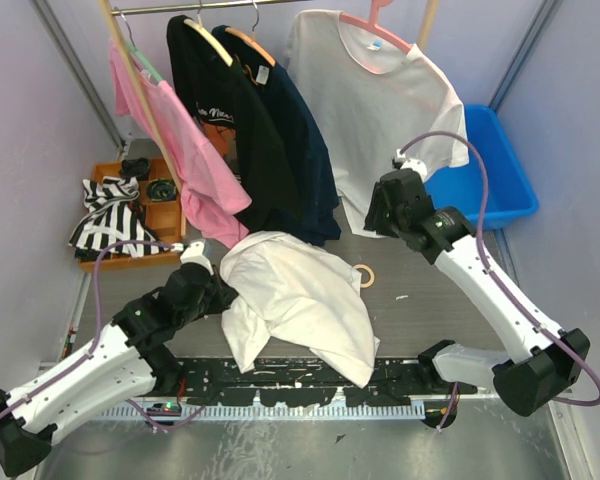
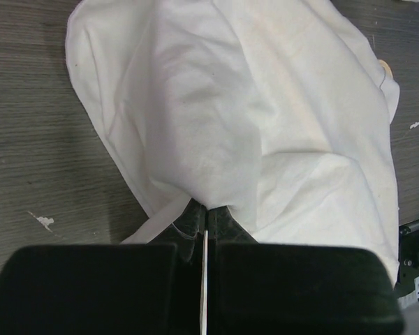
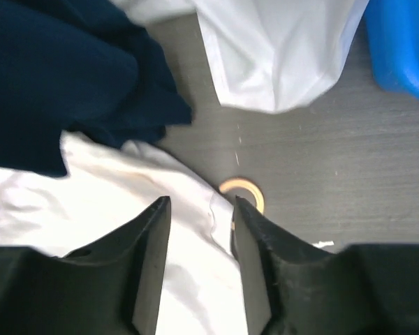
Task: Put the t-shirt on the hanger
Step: Pick up the hanger at the center of the board.
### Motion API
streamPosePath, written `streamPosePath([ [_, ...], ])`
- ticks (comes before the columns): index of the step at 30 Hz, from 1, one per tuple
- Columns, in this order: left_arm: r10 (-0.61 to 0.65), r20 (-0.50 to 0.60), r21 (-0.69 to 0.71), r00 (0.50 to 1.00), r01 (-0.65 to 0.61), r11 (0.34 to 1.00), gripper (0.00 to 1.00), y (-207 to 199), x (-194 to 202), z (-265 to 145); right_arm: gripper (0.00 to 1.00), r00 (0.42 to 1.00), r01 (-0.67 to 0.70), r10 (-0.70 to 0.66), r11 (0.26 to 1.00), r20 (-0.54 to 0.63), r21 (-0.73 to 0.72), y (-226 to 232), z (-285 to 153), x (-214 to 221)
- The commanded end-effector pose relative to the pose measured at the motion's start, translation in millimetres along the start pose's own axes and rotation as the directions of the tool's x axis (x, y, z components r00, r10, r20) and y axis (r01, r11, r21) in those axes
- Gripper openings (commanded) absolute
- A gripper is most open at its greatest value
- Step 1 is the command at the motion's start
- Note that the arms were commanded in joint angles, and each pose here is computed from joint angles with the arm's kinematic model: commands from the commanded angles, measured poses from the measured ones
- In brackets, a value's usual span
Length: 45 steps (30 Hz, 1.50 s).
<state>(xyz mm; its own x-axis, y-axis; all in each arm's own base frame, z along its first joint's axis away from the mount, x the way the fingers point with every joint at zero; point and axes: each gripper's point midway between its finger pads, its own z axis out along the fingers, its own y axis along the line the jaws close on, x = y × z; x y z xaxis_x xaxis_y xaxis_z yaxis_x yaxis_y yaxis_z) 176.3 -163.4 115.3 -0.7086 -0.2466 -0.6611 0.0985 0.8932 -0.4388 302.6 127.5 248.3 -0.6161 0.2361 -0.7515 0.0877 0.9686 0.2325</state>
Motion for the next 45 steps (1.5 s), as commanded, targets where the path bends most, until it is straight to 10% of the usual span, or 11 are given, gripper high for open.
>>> streamPosePath([
  [1, -0.004, 0.074, 0.017, 0.997, 0.003, 1.0, 0.0, -3, -21, -18, 0.53, 0.985, -0.017, 0.011, 0.999, -0.173, -0.032, -11, 24, 57],
  [6, -0.002, 0.087, 0.005, 0.996, 0.001, 1.0, 0.0, -1, -25, -24, 0.77, 0.951, -0.23, 0.204, 0.969, -0.233, -0.091, -31, 37, 96],
  [15, 0.013, 0.044, -0.016, 0.999, -0.013, 1.0, 0.0, 5, -14, -16, 0.74, 0.855, -0.484, 0.436, 0.865, -0.282, -0.13, -37, 61, 148],
  [22, 0.027, 0.107, 0.023, 0.994, -0.029, 0.999, 0.49, -17, -46, -33, 0.73, 0.766, -0.622, 0.571, 0.775, -0.296, -0.115, -43, 68, 181],
  [25, 0.043, 0.157, 0.055, 0.987, -0.052, 0.997, 0.54, -39, -77, -48, 0.71, 0.742, -0.653, 0.602, 0.749, -0.294, -0.114, -45, 72, 189],
  [38, 0.103, 0.065, 0.195, 0.993, -0.114, 0.974, 0.43, -130, -80, 55, 0.64, 0.64, -0.757, 0.726, 0.652, -0.253, -0.043, -65, 84, 221],
  [45, 0.169, -0.079, 0.061, 0.982, -0.165, 0.984, 0.34, -98, -23, 124, 0.61, 0.62, -0.776, 0.764, 0.631, -0.179, 0.007, -79, 93, 225],
])
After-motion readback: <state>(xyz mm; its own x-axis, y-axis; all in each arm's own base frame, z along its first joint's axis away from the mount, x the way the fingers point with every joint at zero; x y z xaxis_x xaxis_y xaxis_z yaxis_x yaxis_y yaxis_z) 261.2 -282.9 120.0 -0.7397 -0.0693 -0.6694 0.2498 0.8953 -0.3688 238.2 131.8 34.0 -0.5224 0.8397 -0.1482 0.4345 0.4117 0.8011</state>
